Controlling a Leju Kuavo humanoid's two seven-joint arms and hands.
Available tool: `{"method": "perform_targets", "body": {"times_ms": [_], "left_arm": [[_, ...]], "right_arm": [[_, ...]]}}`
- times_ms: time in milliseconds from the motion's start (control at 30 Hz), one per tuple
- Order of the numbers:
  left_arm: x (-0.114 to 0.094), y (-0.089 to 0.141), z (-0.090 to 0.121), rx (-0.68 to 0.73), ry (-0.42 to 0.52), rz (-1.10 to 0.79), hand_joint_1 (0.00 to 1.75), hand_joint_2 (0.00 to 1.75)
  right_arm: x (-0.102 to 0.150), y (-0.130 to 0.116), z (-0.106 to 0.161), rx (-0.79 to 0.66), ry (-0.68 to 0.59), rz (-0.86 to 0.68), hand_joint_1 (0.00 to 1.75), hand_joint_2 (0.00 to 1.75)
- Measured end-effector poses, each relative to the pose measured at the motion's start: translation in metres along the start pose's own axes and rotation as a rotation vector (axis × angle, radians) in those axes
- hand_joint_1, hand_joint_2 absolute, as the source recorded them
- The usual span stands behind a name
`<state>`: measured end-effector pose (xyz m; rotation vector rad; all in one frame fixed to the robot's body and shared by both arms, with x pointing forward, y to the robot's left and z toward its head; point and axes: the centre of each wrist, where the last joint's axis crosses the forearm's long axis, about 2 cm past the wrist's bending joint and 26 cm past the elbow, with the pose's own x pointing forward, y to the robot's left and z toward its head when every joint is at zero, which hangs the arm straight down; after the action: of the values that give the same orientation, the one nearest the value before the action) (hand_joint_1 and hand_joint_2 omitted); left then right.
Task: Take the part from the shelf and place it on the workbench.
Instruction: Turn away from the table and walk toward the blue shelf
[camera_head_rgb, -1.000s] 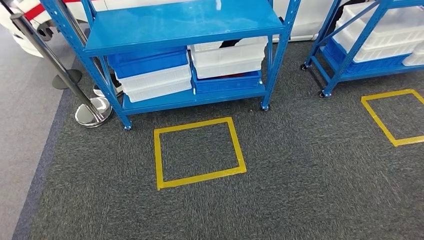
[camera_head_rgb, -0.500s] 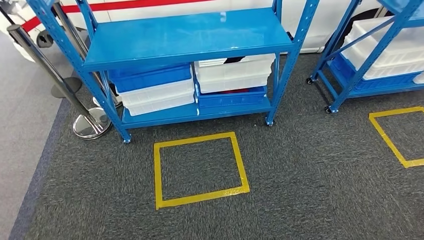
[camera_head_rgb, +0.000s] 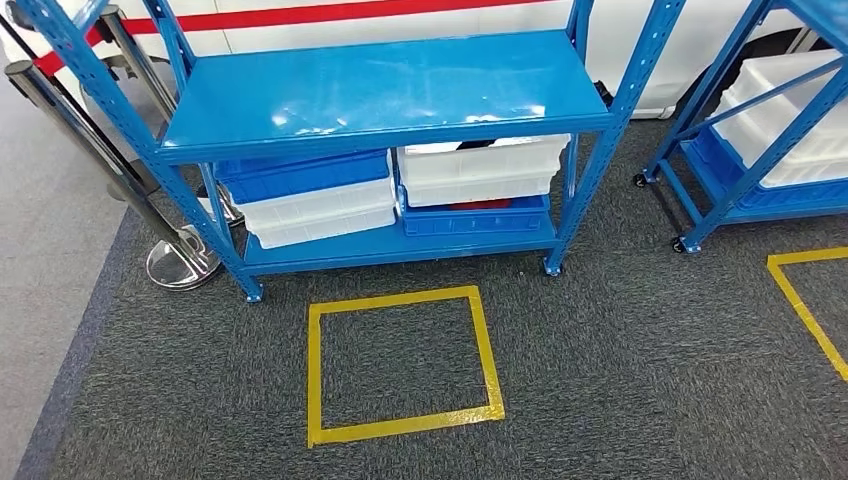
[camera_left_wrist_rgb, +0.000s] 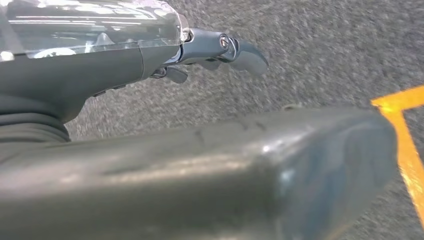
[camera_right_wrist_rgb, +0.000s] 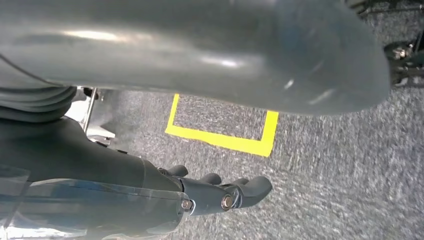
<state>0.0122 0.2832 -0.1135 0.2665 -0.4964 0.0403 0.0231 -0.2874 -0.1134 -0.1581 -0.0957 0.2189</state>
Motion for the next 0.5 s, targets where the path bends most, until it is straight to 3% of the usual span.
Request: {"method": "perform_targets", "body": {"times_ms": [500], "left_arm": [[0.0001,0.0006,-0.0003,-0.015,-0.008,-0.011,0.0,0.0]], "right_arm": [[0.0022,0.0011,0.0002,0.004,0.004,-0.023,0.0,0.0]]}}
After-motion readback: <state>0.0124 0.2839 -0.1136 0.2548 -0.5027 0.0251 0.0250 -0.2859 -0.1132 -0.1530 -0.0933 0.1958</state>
